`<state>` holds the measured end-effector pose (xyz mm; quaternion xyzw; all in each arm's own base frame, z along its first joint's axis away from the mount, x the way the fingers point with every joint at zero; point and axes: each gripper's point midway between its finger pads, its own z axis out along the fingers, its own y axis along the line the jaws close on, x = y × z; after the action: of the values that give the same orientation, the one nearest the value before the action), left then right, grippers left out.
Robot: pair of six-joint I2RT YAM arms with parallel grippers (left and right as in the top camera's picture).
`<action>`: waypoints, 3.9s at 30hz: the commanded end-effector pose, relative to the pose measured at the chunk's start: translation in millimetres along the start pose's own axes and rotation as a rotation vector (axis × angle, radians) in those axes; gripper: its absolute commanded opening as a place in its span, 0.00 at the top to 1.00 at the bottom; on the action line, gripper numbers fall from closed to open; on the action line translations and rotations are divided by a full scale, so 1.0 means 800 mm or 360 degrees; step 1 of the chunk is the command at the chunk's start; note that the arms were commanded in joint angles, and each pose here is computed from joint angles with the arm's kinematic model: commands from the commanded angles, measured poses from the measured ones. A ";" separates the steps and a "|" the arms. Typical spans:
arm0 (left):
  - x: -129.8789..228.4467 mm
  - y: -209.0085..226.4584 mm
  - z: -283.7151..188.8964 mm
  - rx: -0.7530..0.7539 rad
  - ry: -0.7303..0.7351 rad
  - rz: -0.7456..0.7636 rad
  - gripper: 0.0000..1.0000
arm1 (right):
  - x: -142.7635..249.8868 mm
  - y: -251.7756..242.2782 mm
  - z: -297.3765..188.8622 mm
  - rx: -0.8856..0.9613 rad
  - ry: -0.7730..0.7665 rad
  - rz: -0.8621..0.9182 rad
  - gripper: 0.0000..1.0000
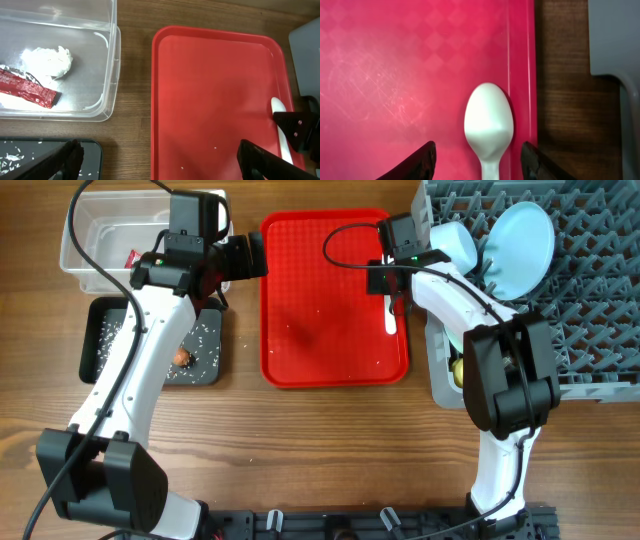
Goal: Sort waste into correct bins and load items into the dishwasher rack
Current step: 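Move the right gripper to the white spoon on the red tray, then close the right gripper on the white spoon handle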
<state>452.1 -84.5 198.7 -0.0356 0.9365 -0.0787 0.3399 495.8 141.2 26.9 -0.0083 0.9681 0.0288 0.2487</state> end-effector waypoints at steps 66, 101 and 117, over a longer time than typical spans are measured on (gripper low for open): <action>-0.010 0.000 -0.007 -0.0012 -0.0039 0.0008 0.00 | -0.018 0.014 0.007 -0.0060 -0.0100 -0.0039 0.43; -0.010 0.000 -0.008 -0.0011 -0.0040 0.0009 0.00 | -0.023 0.023 0.001 -0.0112 -0.0122 -0.0060 0.44; -0.010 0.000 -0.008 -0.0011 -0.0040 0.0008 0.00 | -0.004 0.019 0.012 -0.0101 -0.0087 -0.0115 0.44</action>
<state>452.1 -84.5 198.8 -0.0356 0.9364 -0.0787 0.3400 503.3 154.6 21.4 -0.0362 0.9597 0.0467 0.2749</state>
